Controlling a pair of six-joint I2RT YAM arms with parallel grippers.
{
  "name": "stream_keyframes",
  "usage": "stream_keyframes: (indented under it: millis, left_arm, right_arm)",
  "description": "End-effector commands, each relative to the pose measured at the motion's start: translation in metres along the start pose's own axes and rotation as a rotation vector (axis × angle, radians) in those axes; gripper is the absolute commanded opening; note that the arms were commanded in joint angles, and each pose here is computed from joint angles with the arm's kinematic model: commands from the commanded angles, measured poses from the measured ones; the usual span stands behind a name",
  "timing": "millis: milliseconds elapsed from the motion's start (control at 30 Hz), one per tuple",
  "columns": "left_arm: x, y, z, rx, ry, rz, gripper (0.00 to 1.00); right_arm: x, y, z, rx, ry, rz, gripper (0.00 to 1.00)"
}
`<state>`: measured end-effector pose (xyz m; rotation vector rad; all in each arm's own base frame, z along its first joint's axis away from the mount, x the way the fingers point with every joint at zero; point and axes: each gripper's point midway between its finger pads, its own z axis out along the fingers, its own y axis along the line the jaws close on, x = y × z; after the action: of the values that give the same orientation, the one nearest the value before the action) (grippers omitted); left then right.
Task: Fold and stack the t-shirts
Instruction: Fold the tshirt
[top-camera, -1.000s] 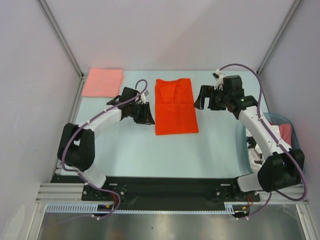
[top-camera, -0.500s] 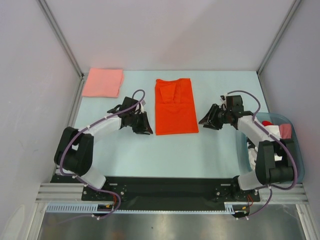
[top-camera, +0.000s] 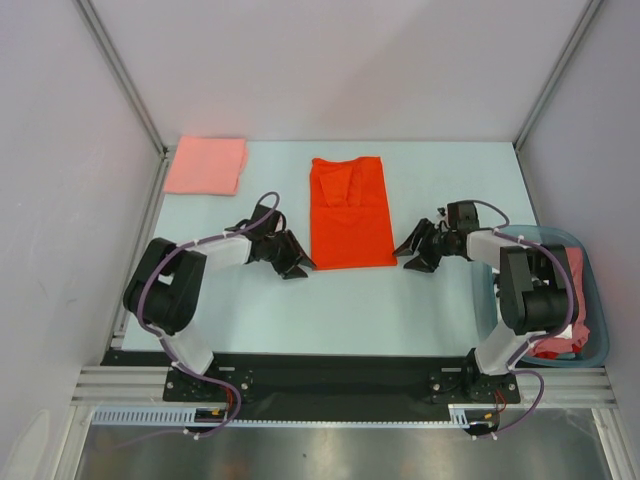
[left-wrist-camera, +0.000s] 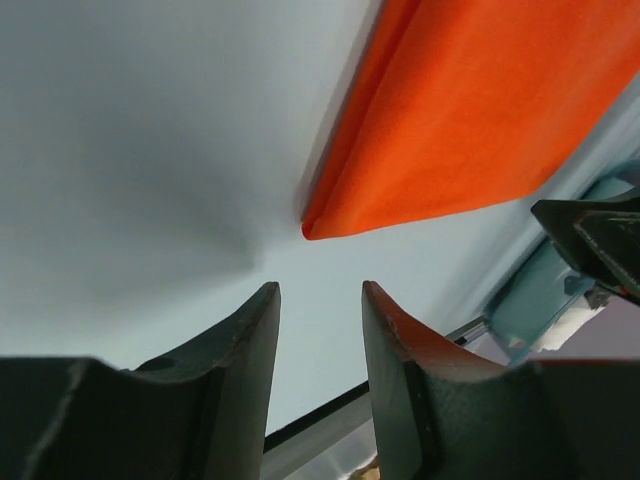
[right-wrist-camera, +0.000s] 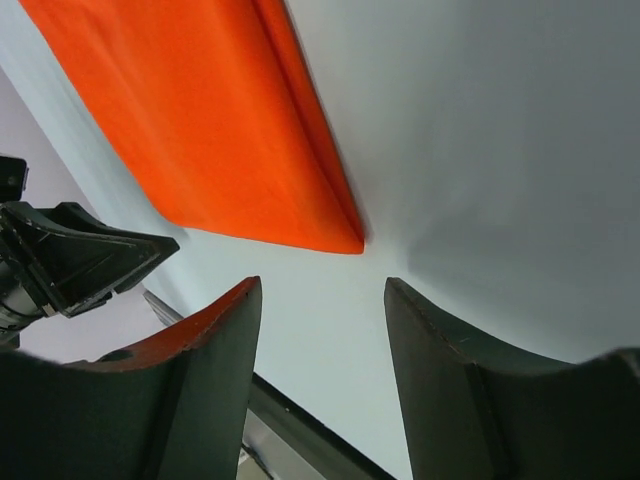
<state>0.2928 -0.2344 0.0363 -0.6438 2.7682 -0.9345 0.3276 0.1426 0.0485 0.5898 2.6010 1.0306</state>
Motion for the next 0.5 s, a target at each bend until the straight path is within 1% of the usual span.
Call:
stream_keyframes:
  millis: [0,67,200,467]
  left_arm:
    - [-0.003,-0.004,0.004,0.007,-0.022,-0.134,0.44]
    - [-0.002,0.004,0.007,-0.030,-0.022,-0.165,0.44]
    - [-0.004,0.008,0.014,-0.046,-0.025,-0.225,0.43]
    - [-0.010,0.016,0.026,-0.087,-0.035,-0.266,0.42]
  right_arm:
    - [-0.001,0.006,0.006,-0.046,0.008,0.000,0.58]
    - [0.000,0.007,0.007,-0.050,0.007,-0.007,0.57]
    - [-0.001,0.008,0.007,-0.051,-0.006,-0.031,0.56]
    - [0.002,0.004,0.008,-0.028,-0.003,-0.052,0.54]
